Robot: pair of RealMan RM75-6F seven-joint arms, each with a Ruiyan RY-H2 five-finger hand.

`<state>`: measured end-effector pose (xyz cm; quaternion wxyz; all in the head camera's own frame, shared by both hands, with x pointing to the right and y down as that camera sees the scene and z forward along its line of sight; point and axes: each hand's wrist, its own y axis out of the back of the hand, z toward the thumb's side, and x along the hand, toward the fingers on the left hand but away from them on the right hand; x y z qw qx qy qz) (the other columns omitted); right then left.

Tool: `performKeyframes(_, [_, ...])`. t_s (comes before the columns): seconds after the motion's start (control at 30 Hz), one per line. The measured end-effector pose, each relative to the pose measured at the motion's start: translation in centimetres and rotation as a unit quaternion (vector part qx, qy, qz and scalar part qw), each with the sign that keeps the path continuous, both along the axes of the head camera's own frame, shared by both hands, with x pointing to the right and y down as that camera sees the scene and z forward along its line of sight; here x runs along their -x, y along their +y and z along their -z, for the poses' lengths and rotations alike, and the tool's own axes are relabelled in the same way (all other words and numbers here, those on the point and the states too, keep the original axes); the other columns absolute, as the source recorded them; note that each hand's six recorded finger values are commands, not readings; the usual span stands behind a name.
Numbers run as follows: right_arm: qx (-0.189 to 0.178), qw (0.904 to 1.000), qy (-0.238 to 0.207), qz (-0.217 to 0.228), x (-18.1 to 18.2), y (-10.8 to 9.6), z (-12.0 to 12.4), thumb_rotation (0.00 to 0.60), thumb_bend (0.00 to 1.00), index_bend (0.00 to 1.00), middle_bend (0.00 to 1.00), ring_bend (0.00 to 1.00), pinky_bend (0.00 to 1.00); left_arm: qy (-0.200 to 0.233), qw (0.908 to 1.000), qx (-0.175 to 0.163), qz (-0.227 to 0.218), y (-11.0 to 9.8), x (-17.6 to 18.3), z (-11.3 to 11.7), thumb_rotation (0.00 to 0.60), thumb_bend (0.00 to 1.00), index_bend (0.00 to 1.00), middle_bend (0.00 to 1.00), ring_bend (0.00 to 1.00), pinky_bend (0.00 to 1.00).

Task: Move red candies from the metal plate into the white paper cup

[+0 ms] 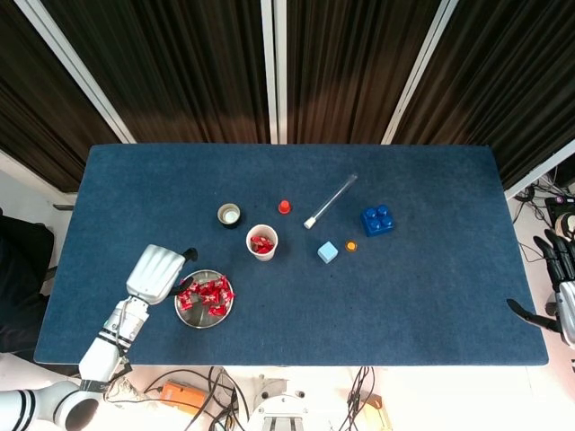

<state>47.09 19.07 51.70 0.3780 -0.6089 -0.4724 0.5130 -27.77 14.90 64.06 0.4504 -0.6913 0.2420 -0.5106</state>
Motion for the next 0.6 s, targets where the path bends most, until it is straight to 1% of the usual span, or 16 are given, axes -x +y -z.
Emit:
performKeyframes(0.17, [0.002,1.0,0.0,0.003,0.2,0.0,-0.1,0.6,0.28,0.0,0.03,0.0,0.0,-0.021,0.9997,0.007,-0.009,1.0,1.1,-1.8,0.6,0.21,0.44,0.92,0.83,0.83])
performKeyframes(0.3, [0.001,1.0,0.001,0.001,0.2,0.1,0.0,0.6,0.28,0.0,0.03,0.0,0.0,-0.04,0.9987,0.017,-0.025,2.0,1.0,-3.6,0.6,0.21,0.44,0.92,0.83,0.83])
performKeyframes(0.43, [0.001,1.0,0.002,-0.001,0.2,0.2,0.1,0.6,0.28,0.0,0.03,0.0,0.0,-0.057,0.9973,0.024,-0.038,2.6,0.8,-4.7,0.6,0.22,0.44,0.92,0.83,0.83])
performKeyframes(0.6, [0.001,1.0,0.003,-0.001,0.2,0.2,0.1,0.6,0.28,0.0,0.03,0.0,0.0,-0.077,0.9958,0.033,-0.038,2.9,1.1,-5.8,0.6,0.22,0.44,0.92,0.83,0.83])
